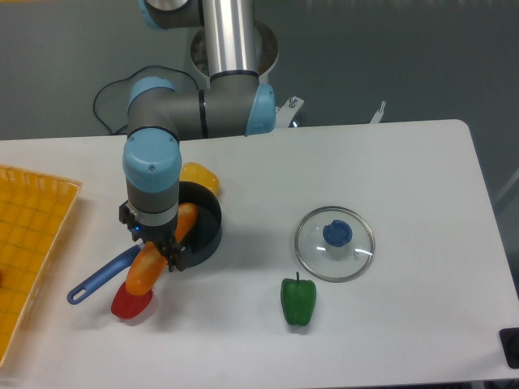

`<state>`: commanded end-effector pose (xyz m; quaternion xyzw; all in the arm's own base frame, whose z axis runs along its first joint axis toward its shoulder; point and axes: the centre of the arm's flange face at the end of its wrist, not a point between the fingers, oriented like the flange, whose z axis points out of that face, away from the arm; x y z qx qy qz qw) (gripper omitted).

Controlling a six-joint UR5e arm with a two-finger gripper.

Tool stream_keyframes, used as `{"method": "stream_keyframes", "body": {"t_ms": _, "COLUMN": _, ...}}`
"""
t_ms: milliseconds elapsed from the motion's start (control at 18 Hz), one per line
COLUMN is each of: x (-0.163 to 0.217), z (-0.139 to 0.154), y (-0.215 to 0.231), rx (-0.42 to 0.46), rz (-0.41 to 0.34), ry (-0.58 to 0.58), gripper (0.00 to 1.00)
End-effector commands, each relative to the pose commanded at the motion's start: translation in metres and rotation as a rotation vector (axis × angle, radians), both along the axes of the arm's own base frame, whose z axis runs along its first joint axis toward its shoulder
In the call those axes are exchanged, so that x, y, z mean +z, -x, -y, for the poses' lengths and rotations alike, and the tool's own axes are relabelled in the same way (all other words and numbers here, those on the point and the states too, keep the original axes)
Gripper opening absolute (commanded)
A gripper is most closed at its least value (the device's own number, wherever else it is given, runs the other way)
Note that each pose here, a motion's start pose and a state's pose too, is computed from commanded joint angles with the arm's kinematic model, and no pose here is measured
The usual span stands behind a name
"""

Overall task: Place the long bread in the pot
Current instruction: 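Tilt the bread roll and lay it across the pot, then open the gripper and lift it away from the pot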

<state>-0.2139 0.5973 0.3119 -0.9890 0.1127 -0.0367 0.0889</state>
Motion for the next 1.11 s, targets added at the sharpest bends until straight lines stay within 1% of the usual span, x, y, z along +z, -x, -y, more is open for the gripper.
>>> {"method": "stream_keyframes", "body": {"t_ms": 167, "x": 0.003, "z": 0.003, "y": 0.002, "rx": -0.018, "rz": -0.033, "ry": 0.014, "gripper": 1.0}}
{"method": "stream_keyframes", "body": {"t_ms": 278, "x": 0.017, "z": 0.009, "y": 0.007, "rx": -0.031, "rz": -0.051, "ry": -0.002, "gripper": 1.0}}
{"method": "stream_keyframes", "body": {"t_ms": 500, "x": 0.03, "z": 0.021, "y": 0.02, "rx": -0.062, "rz": -0.062, "ry": -0.007, "gripper": 1.0}}
{"method": "stream_keyframes", "body": {"t_ms": 667, "x": 0.033, "z": 0.029, "y": 0.032, "rx": -0.094, "rz": -0.078, "ry": 0.006, "gripper": 1.0}}
{"method": "stream_keyframes", "body": {"t_ms": 778, "x": 0.033, "z": 0.037, "y": 0.042, "rx": -0.11, "rz": -0.129, "ry": 0.054, "gripper": 1.0}}
{"method": "stream_keyframes", "body": {"t_ms": 833, "x": 0.031, "z": 0.042, "y": 0.046, "rx": -0.131, "rz": -0.136, "ry": 0.085, "gripper": 1.0}}
{"method": "stream_keyframes", "body": {"t_ms": 1000, "x": 0.029, "z": 0.06, "y": 0.059, "rx": -0.211, "rz": -0.126, "ry": 0.158, "gripper": 1.0}}
{"method": "stream_keyframes", "body": {"t_ms": 1111, "x": 0.026, "z": 0.071, "y": 0.067, "rx": -0.245, "rz": -0.121, "ry": 0.193, "gripper": 1.0}}
